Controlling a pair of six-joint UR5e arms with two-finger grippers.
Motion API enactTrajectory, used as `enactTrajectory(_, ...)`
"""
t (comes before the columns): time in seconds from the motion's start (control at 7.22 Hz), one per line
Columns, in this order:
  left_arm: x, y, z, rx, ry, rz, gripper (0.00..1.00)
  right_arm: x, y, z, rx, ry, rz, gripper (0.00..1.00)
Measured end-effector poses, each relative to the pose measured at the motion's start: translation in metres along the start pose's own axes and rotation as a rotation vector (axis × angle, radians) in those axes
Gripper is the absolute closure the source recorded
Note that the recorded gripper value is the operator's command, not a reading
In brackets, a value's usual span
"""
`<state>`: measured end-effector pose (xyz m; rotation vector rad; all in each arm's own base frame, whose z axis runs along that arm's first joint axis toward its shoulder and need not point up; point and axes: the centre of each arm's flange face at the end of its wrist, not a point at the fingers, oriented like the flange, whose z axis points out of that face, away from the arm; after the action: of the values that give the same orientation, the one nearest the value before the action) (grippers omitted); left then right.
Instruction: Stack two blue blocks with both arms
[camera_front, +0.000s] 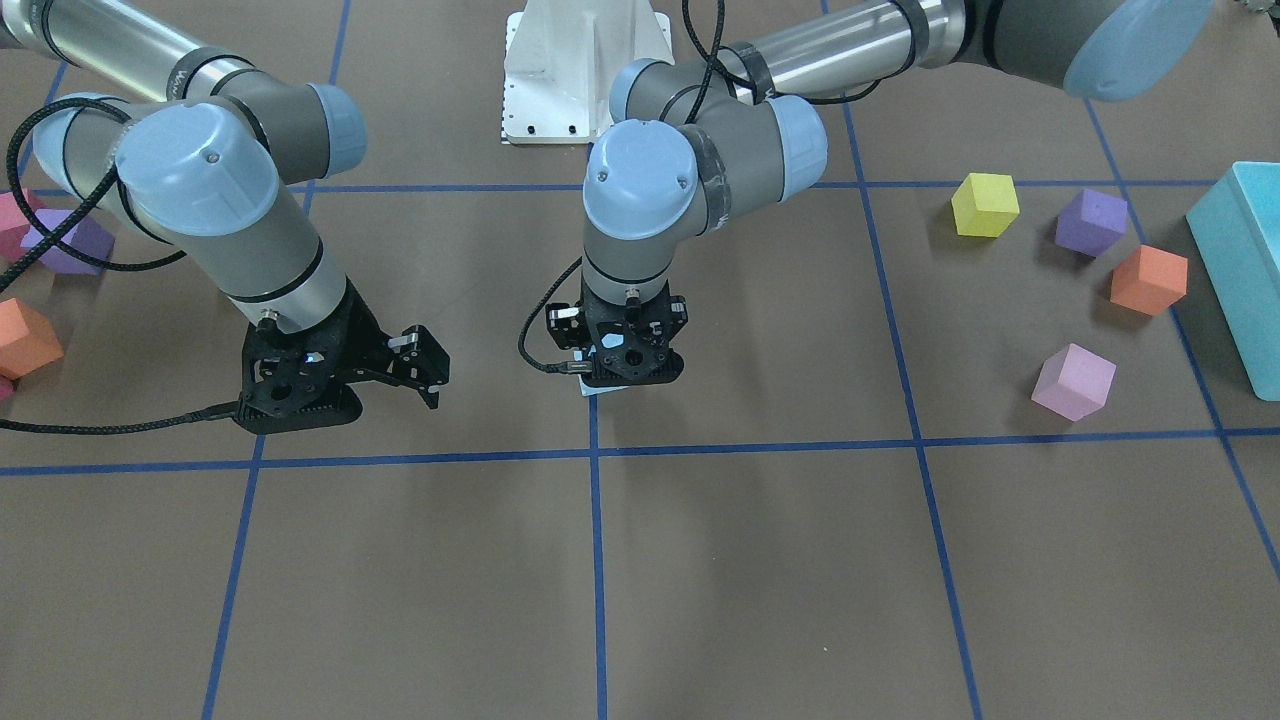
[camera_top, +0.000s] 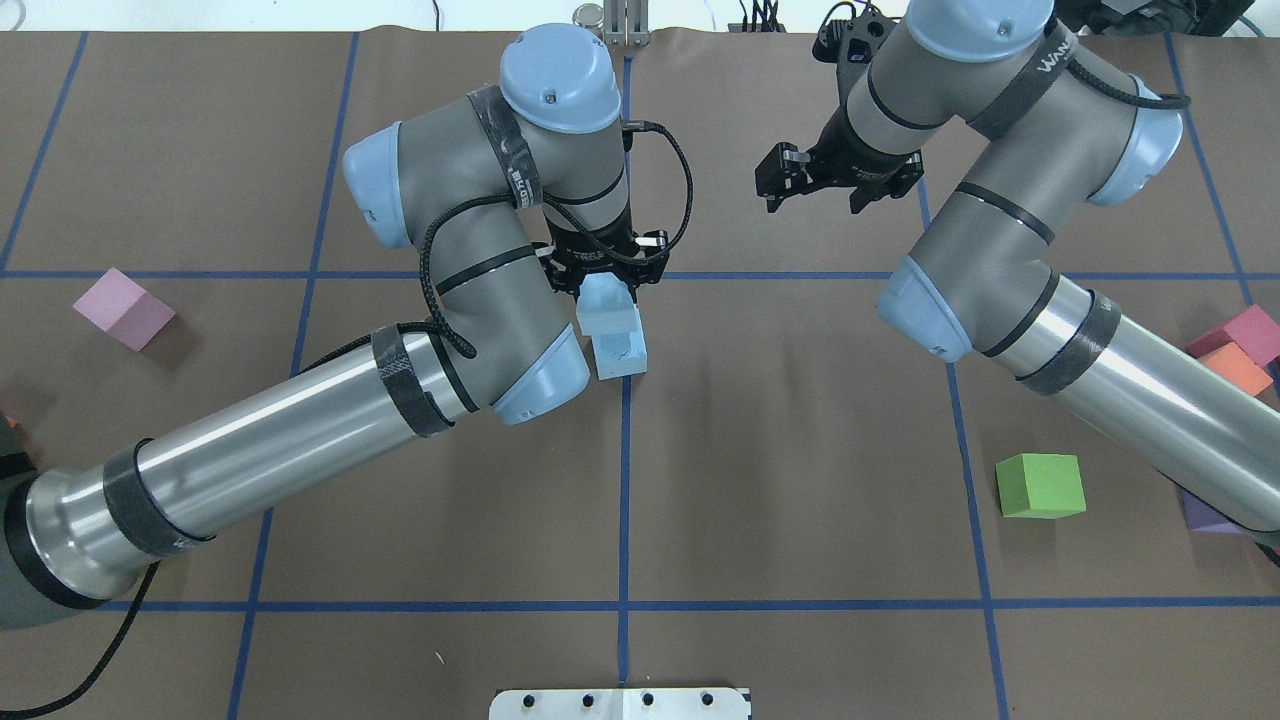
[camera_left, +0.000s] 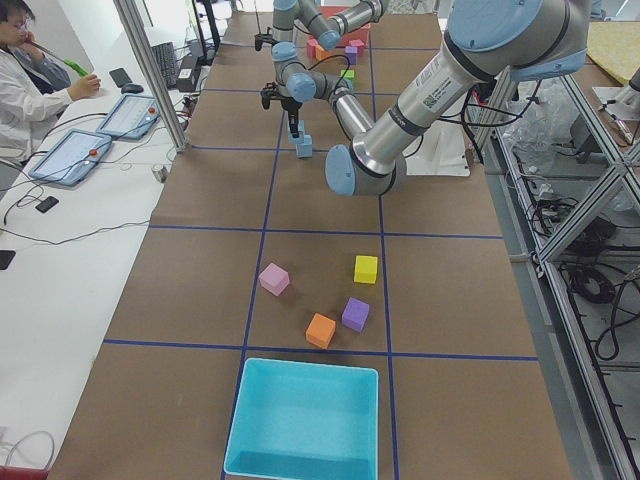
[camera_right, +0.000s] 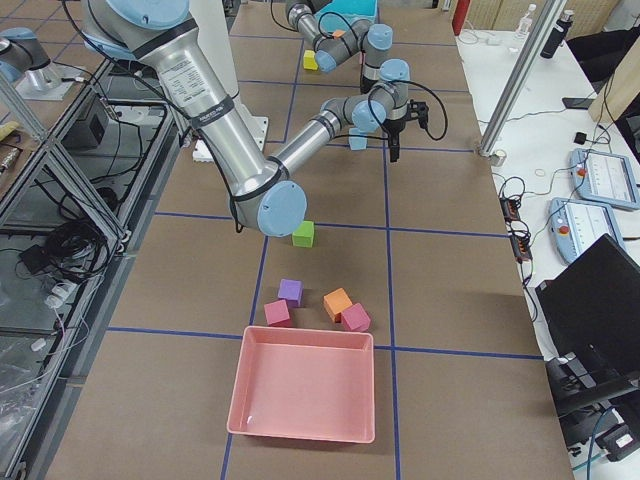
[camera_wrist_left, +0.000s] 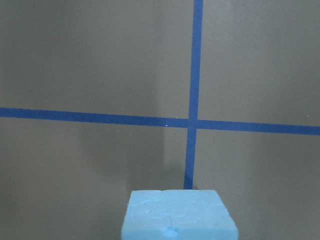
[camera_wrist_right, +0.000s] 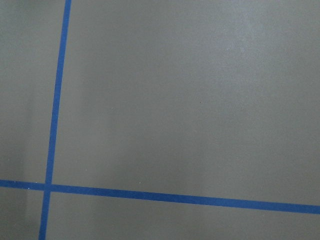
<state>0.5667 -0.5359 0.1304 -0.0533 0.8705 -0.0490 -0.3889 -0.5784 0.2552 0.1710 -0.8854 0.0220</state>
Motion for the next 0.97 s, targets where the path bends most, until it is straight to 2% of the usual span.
enactTrajectory(0.42,0.002,0.007,0.004,-0.007,0.000,0.006,0.35,0.005,0.001,0.003,-0.001,0.009,0.004,0.00)
enactTrajectory(0.55,0.003,0.009,0.005,-0.008,0.000,0.008,0.14,0.006,0.001,0.004,-0.001,0.011,0.005,0.00)
enactTrajectory(0.69,0.004,0.010,0.004,-0.008,0.002,0.009,0.01,0.007,0.002,0.004,-0.002,0.011,0.005,0.00)
enactTrajectory(0.97,0.006,0.013,0.001,0.020,0.001,0.019,0.01,0.008,0.001,0.005,-0.002,0.013,0.006,0.00)
